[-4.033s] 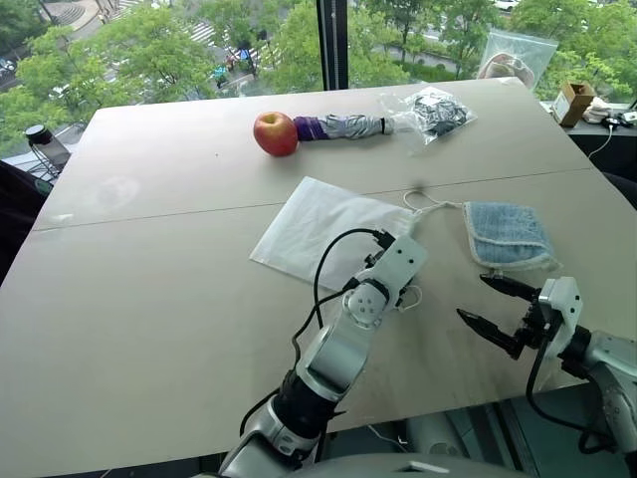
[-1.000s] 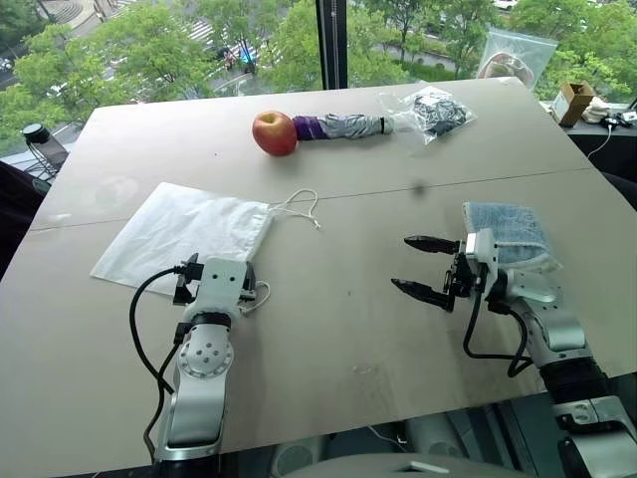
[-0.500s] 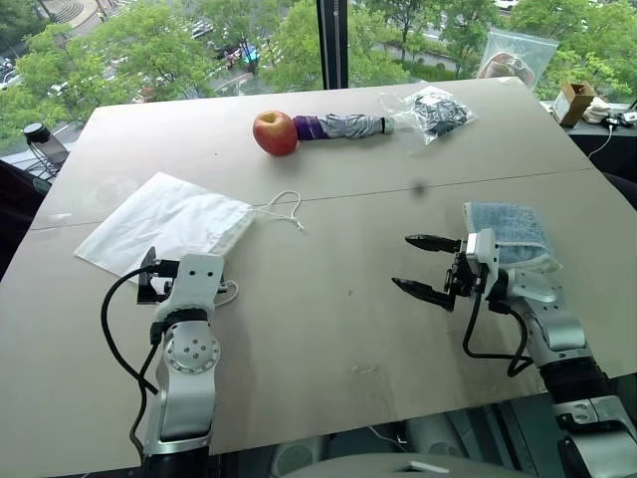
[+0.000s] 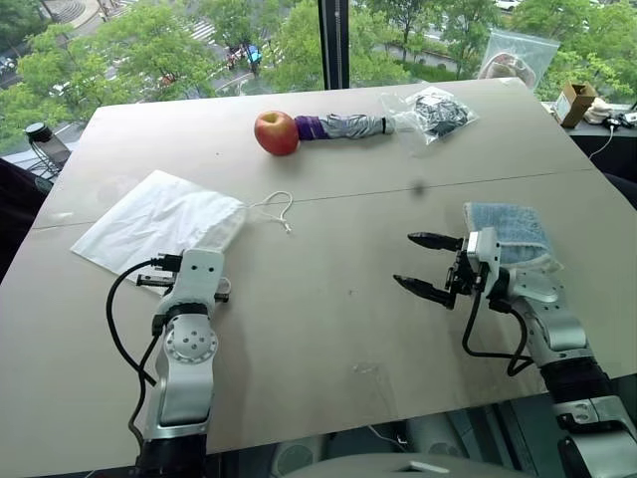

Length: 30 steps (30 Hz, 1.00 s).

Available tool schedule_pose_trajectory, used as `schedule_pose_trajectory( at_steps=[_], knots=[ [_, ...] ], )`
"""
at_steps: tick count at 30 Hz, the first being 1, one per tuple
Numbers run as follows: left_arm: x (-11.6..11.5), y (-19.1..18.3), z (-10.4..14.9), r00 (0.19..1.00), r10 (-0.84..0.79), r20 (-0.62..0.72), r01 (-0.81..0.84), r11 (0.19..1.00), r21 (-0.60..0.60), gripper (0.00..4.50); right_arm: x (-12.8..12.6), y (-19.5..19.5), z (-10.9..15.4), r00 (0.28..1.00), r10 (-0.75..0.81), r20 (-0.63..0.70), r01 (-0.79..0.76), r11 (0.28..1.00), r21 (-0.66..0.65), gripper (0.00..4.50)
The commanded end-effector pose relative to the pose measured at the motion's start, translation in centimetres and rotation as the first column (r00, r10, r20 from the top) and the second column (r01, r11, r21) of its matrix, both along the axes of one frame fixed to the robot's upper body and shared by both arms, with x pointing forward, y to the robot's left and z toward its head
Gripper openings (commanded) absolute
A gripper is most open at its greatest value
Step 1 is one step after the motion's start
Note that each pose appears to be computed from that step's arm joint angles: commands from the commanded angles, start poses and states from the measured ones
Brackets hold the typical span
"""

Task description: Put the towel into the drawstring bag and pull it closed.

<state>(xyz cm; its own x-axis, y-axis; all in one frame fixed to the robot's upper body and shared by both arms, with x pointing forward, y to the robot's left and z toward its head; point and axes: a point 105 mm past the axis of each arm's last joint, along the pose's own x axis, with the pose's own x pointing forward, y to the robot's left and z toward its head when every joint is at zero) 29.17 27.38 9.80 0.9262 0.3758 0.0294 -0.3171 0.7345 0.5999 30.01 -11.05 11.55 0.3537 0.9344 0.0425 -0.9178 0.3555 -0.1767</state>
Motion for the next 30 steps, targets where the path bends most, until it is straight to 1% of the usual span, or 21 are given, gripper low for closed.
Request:
schedule_pose_trajectory(
  at_steps=[1, 3, 5, 7, 11, 13, 16, 21, 24, 25, 26, 27, 30],
  knots=[
    [0.3, 0.2, 2.5, 0.996, -0.012, 0.094, 0.013, 1.0, -0.016, 0.13, 1.0, -1.0, 2.3, 0.992, -0.072, 0.103, 0.069, 0.997, 0.037, 4.5],
    [0.6, -0.2, 3.8, 0.991, -0.038, 0.131, 0.041, 0.999, -0.024, 0.13, 2.0, -1.9, 2.8, 0.981, -0.143, 0.133, 0.14, 0.99, 0.036, 4.5],
    [0.8, -0.4, 4.9, 0.985, -0.058, 0.16, 0.062, 0.998, -0.019, 0.13, 3.8, -3.6, 3.2, 0.952, -0.274, 0.14, 0.274, 0.962, 0.023, 4.5],
    [1.1, -0.9, 6.0, 0.979, -0.092, 0.181, 0.096, 0.995, -0.017, 0.13, 5.1, -5.4, 4.0, 0.921, -0.355, 0.16, 0.358, 0.934, 0.012, 4.5],
    [1.6, -1.4, 7.8, 0.97, -0.117, 0.213, 0.122, 0.993, -0.008, 0.13, 7.1, -9.2, 5.5, 0.827, -0.513, 0.232, 0.536, 0.843, -0.046, 4.5],
    [1.9, -1.6, 8.3, 0.968, -0.123, 0.217, 0.127, 0.992, -0.005, 0.13, 7.4, -10.4, 5.6, 0.801, -0.556, 0.221, 0.581, 0.811, -0.067, 4.5],
    [2.3, -1.9, 8.8, 0.966, -0.144, 0.214, 0.148, 0.989, -0.006, 0.13, 7.2, -12.5, 5.1, 0.773, -0.618, 0.145, 0.633, 0.766, -0.108, 4.5],
    [2.5, -2.4, 8.6, 0.968, -0.163, 0.188, 0.171, 0.985, -0.025, 0.13, 5.5, -14.8, 3.5, 0.731, -0.682, 0.013, 0.668, 0.711, -0.218, 4.5],
    [2.7, -3.0, 8.2, 0.968, -0.18, 0.174, 0.188, 0.982, -0.03, 0.13, 4.8, -16.1, 1.7, 0.68, -0.728, -0.086, 0.685, 0.673, -0.278, 4.5],
    [2.7, -3.1, 8.1, 0.968, -0.184, 0.17, 0.192, 0.981, -0.031, 0.13, 4.6, -16.0, 0.9, 0.677, -0.727, -0.112, 0.671, 0.673, -0.312, 4.5],
    [2.8, -3.1, 8.1, 0.968, -0.187, 0.168, 0.195, 0.98, -0.031, 0.13, 4.3, -15.9, 0.1, 0.678, -0.723, -0.132, 0.651, 0.674, -0.35, 4.5],
    [2.8, -3.2, 8.1, 0.968, -0.189, 0.167, 0.197, 0.98, -0.031, 0.13, 4.1, -15.9, -0.8, 0.67, -0.73, -0.138, 0.638, 0.66, -0.396, 4.5],
    [2.7, -3.1, 8.1, 0.968, -0.191, 0.165, 0.198, 0.98, -0.027, 0.13, 4.0, -16.3, -2.0, 0.637, -0.759, -0.137, 0.633, 0.616, -0.468, 4.5]
  ],
)
